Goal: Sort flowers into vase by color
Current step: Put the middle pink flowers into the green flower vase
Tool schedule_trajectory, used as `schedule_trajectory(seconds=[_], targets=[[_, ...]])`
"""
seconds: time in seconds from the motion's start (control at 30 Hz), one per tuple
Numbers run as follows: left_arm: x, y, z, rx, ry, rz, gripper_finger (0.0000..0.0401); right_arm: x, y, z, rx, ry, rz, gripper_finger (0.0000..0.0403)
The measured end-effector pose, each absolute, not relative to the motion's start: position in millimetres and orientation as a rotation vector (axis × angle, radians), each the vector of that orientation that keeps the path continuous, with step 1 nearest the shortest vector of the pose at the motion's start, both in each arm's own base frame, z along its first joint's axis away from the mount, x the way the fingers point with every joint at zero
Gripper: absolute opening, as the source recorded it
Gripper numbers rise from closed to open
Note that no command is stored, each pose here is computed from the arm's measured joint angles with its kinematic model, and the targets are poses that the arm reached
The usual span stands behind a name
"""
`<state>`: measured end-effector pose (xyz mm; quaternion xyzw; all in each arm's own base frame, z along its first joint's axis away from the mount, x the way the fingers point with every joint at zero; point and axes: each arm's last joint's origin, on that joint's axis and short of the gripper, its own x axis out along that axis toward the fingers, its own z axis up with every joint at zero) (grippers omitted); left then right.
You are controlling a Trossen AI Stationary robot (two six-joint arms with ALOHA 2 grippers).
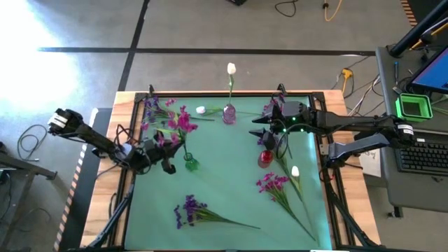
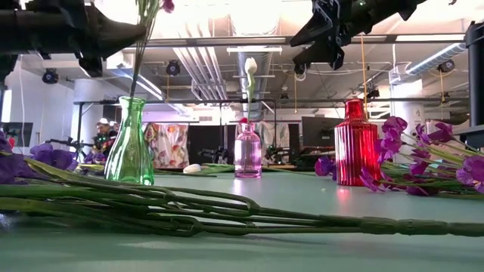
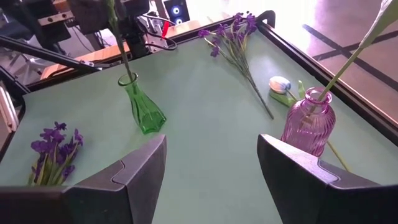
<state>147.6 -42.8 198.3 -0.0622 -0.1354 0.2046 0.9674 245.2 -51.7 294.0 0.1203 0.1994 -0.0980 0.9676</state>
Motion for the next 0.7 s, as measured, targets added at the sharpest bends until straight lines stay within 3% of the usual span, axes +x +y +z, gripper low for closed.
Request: schedule_trajectory(seconds=[0.27,0.7], targets=[[149.3,-43.6,192.2,-0.162,-0.231,0.405,0.0028,245.3,-51.7,293.9,0.243,0.404,-0.198,0.0244],[148.7,-47.8,189.2,-0.158,-0.202,0.378,0.0158,245.2,-51.7,293.8,0.244,0.405,-0.198,0.0244]])
